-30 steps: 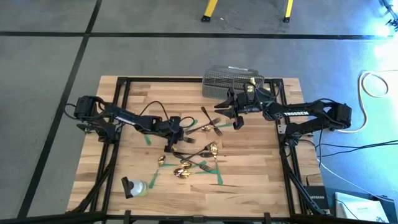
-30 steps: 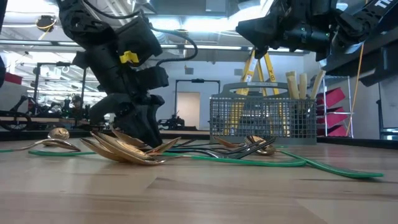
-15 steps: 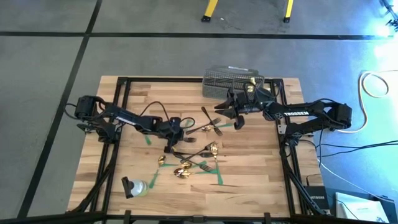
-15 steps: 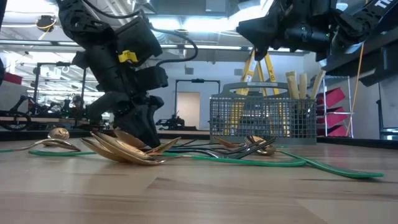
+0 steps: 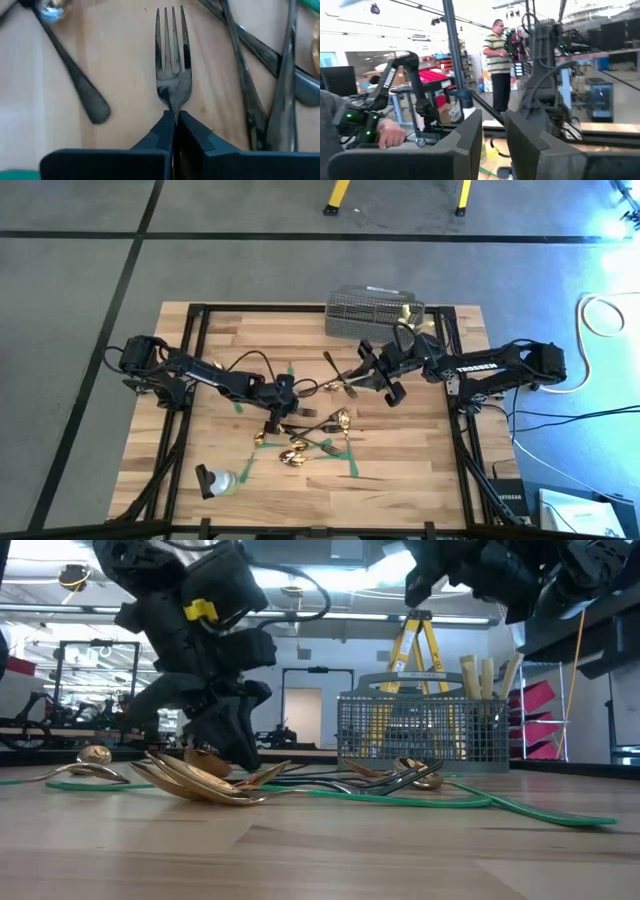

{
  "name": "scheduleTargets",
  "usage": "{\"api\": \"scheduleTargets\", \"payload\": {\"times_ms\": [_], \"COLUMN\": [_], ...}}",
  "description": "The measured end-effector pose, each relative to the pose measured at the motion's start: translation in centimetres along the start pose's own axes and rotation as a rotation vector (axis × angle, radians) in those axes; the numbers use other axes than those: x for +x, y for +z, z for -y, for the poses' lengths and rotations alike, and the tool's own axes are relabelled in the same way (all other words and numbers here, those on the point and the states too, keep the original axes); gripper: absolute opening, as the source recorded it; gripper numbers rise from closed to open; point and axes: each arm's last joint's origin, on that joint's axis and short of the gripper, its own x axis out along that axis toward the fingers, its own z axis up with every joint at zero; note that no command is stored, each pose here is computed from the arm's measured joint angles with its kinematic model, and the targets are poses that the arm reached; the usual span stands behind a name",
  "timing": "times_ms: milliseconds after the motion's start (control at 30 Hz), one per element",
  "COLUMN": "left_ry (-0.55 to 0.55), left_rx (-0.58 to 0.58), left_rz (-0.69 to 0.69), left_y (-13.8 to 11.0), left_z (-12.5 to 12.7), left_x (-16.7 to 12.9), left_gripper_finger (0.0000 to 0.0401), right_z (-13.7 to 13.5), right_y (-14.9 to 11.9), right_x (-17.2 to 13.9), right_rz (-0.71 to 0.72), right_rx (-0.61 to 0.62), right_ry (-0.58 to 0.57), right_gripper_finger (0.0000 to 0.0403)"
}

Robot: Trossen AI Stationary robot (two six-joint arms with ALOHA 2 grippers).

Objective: Sort silverware
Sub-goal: Put the black fork into the gray organizer

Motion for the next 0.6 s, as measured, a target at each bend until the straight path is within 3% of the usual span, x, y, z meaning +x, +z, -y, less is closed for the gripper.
{"api": "scheduleTargets", "payload": {"times_ms": [200, 300, 433, 600], "left_ry": [0.049, 0.068, 0.109, 0.126], "left_rx": [0.056, 0.11, 0.179, 0.293], "left_rz": [-0.024, -0.059, -0.099, -0.068], "left_y": [1.7, 2.6, 4.5, 7.4], "left_z": [0.6, 0.9, 1.4, 2.5], "left_x": [-0.8, -1.4, -2.6, -4.6], "left_gripper_finger": [0.0, 0.0, 0.0, 0.0], "right_z": [-0.7, -0.8, -0.2, 1.0], "right_y": [0.2, 0.0, -1.2, -3.4], "right_x": [0.8, 1.0, 1.0, 0.3], "right_rz": [0.007, -0.008, -0.096, -0.245], "right_rx": [-0.002, 0.019, 0.07, 0.132], "right_ry": [0.039, -0.001, -0.162, -0.491], "right_gripper_finger": [0.0067, 0.0067, 0.0067, 0.0067]}}
